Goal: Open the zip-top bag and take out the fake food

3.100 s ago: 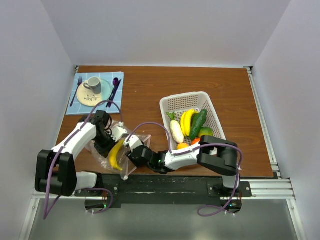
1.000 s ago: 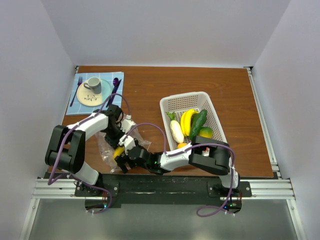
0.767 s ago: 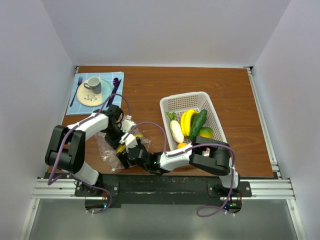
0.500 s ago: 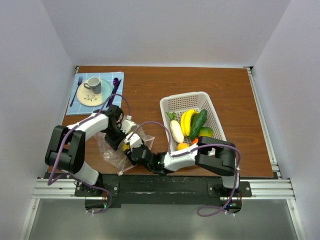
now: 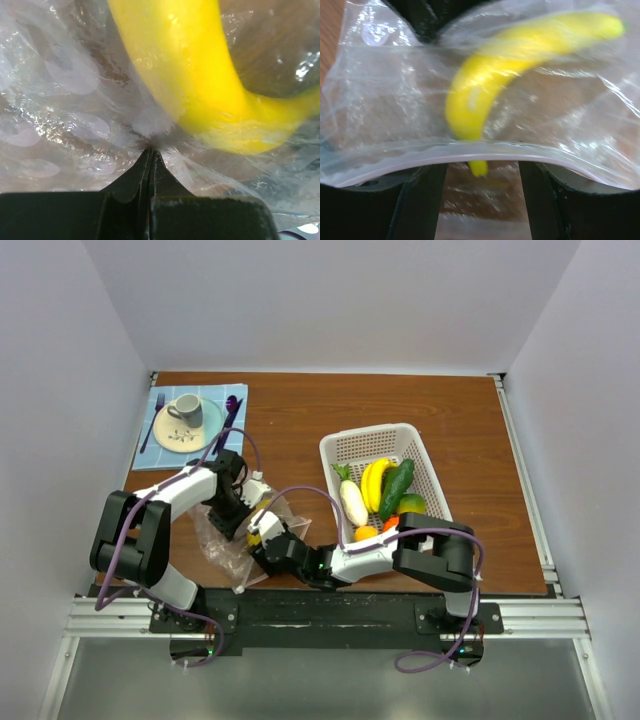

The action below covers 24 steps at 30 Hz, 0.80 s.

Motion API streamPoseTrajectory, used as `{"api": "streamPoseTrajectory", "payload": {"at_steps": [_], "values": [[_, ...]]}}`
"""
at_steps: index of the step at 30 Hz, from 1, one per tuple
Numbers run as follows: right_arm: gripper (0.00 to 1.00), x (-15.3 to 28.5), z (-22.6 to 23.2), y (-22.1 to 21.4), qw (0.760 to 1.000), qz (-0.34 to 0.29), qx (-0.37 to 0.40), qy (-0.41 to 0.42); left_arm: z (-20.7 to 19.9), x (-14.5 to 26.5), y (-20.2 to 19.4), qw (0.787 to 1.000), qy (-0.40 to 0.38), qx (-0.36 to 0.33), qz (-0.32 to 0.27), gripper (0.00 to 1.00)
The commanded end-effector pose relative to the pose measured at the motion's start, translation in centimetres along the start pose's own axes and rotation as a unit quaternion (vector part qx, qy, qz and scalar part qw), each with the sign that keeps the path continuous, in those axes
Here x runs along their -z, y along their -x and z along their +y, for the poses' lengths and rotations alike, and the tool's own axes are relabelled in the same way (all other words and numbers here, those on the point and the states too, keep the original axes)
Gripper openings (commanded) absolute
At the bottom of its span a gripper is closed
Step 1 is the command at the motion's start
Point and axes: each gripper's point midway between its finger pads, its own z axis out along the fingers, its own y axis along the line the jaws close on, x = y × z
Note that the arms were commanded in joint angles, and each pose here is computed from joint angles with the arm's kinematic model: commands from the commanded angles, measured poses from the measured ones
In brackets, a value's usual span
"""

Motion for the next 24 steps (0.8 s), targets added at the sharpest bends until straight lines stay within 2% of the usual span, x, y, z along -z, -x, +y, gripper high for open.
{"api": "streamPoseTrajectory", "payload": {"at_steps": [1, 8, 14, 15, 18, 21, 24], "values": [[0.63, -1.3, 2.1, 2.1, 0.999, -0.025, -0.005, 0.032, 0.3, 0.2, 0.2, 1.000, 0.013, -0.003, -0.003, 0.00], [0.62, -2.0, 2.5, 2.0, 0.999, -0.028, -0.009, 0.034, 0.3, 0.3, 0.2, 1.000, 0.015, -0.001, -0.005, 0.00], [0.43, -1.4, 2.3, 2.4, 0.999, -0.038, -0.014, 0.035, 0.7, 0.2, 0.0, 1.000, 0.025, 0.000, 0.000, 0.00], [0.32, -1.3, 2.0, 2.1, 0.999, -0.037, -0.014, 0.034, 0.9, 0.2, 0.0, 1.000, 0.030, 0.001, 0.000, 0.00], [0.18, -0.4, 2.0, 2.4, 0.998, -0.042, -0.015, 0.042, 1.3, -0.1, 0.0, 0.999, 0.039, 0.004, 0.007, 0.00], [0.09, 0.8, 1.5, 2.5, 0.998, -0.045, -0.021, 0.046, 1.6, -0.5, 0.0, 0.999, 0.044, 0.007, 0.009, 0.00], [0.07, 2.4, 1.3, 2.7, 0.997, -0.048, -0.028, 0.060, 2.2, -1.1, -0.3, 0.998, 0.056, 0.008, 0.018, 0.00]]}}
